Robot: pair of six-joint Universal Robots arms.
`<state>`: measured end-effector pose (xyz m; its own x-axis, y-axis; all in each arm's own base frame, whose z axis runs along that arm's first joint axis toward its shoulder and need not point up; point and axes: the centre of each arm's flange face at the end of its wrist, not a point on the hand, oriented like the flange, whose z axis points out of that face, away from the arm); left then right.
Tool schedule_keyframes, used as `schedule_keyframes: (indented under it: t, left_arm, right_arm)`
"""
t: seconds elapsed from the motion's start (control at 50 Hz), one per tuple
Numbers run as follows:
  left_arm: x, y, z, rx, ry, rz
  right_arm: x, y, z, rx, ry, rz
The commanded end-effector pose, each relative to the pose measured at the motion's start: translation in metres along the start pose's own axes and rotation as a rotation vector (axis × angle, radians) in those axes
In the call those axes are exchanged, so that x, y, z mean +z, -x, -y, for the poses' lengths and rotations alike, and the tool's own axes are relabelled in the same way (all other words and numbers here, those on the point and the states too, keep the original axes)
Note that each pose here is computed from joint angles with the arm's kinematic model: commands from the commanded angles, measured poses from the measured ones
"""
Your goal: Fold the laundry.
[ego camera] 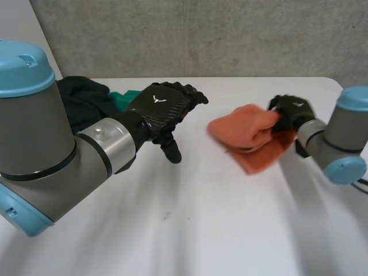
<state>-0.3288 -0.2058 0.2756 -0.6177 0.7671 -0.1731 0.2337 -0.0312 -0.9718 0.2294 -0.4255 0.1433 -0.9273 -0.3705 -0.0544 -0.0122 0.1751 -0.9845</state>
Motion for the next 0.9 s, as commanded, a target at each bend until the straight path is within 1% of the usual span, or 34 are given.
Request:
schedule_keyframes:
  t: [0.02,0.12,0.14,0.26,0.28,0.36,0.56,0.7,0.72,0.8,0.82,0.88,0.9]
  left_arm:
    - [0.003,-0.001,-0.005,-0.004,0.014,-0.003]
    - [0.005,-0.001,-0.009,-0.006,0.024,-0.004]
    - [0.005,-0.001,-0.010,-0.007,0.027,-0.004]
    - [0.007,-0.001,-0.014,-0.009,0.036,-0.005]
    - [0.007,-0.001,-0.014,-0.009,0.035,-0.004]
    - [0.008,-0.001,-0.015,-0.010,0.034,-0.002]
    - [0.009,-0.001,-0.017,-0.011,0.038,-0.003]
    - [0.008,-0.002,-0.015,-0.024,0.035,-0.005]
    - [0.008,-0.002,-0.015,-0.027,0.035,-0.005]
    - [0.007,-0.002,-0.014,-0.031,0.032,-0.006]
    - [0.007,-0.002,-0.014,-0.031,0.032,-0.006]
    - [0.006,-0.002,-0.012,-0.029,0.026,-0.005]
    - [0.006,-0.002,-0.012,-0.029,0.026,-0.005]
  right_arm:
    - [0.044,-0.079,0.000,-0.022,-0.043,-0.174]
    - [0.061,-0.130,0.001,-0.048,-0.098,-0.286]
    - [0.063,-0.149,0.003,-0.061,-0.120,-0.323]
    - [0.063,-0.188,0.009,-0.080,-0.174,-0.390]
    - [0.061,-0.200,0.014,-0.086,-0.192,-0.409]
    - [0.057,-0.217,0.017,-0.093,-0.206,-0.423]
    - [0.060,-0.209,0.014,-0.101,-0.198,-0.318]
    - [0.056,-0.204,-0.004,-0.100,-0.108,-0.272]
    - [0.054,-0.206,-0.004,-0.114,-0.096,-0.275]
    - [0.039,-0.225,0.006,-0.257,-0.046,-0.343]
    - [0.032,-0.232,0.010,-0.336,-0.018,-0.387]
    - [0.022,-0.242,0.023,-0.456,0.016,-0.469]
    - [0.016,-0.245,0.031,-0.530,0.037,-0.512]
